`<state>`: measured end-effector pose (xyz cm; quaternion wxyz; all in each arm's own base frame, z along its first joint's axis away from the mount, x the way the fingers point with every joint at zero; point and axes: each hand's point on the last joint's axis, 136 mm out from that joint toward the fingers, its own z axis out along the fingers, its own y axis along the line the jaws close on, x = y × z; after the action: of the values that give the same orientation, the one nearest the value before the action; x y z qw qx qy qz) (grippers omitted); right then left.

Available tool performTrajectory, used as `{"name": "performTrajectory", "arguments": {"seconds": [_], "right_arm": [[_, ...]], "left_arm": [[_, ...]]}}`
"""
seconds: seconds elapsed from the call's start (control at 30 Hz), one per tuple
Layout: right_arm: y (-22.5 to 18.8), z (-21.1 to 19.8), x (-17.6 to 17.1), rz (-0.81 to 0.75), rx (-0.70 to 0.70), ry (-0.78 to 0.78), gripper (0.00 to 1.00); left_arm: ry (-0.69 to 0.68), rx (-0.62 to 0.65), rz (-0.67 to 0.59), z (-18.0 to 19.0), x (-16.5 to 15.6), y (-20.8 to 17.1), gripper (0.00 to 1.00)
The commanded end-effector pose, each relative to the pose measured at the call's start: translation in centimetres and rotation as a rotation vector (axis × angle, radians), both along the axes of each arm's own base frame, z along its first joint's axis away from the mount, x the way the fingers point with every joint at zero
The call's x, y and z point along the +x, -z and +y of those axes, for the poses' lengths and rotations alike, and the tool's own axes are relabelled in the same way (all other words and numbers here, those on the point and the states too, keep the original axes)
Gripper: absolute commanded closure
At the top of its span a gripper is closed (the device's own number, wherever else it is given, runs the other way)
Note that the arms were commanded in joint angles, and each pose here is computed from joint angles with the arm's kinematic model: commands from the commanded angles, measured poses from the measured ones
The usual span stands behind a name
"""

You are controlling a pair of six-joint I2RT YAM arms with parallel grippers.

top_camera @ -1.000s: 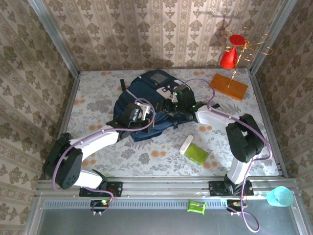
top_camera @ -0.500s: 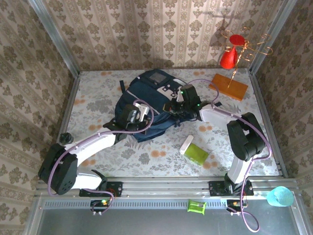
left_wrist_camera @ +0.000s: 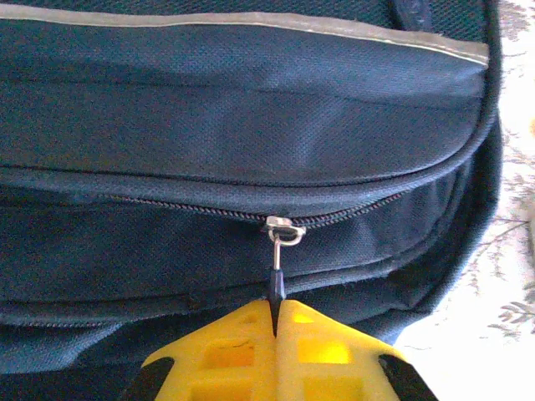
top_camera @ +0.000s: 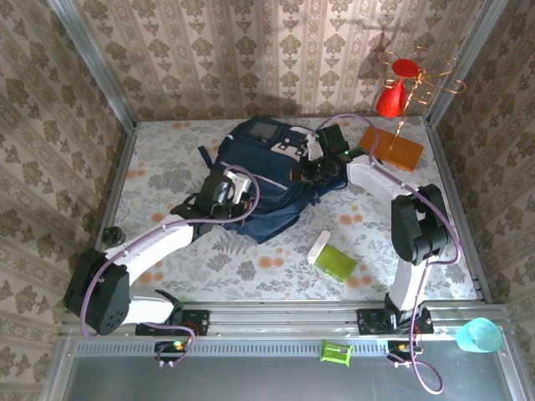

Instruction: Pack the student bag

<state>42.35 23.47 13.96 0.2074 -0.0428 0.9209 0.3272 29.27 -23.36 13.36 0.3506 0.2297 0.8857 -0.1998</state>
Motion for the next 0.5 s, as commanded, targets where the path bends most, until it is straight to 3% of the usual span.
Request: {"name": "performTrajectory", "arguments": {"seconds": [0.0,0.17,0.47], "right_arm": [[-1.7,-1.7,1.4,-0.072,0.003,0.060,0.74],[-2.5,-1.7,-0.9,-0.077,0.069,0.138,0.47],[0.2,1.6,-4.7,-0.005,0.138,0.146,0.43]], "left_arm": [[0.060,-0.056,0.110,-1.4,-2.6,1.2,1.00],[0.090,-0.084,0.112,-3.6,-3.2,0.8,1.00],[0.075,-0.010,0.110,-2.8,-3.5,2.1,1.00]]}}
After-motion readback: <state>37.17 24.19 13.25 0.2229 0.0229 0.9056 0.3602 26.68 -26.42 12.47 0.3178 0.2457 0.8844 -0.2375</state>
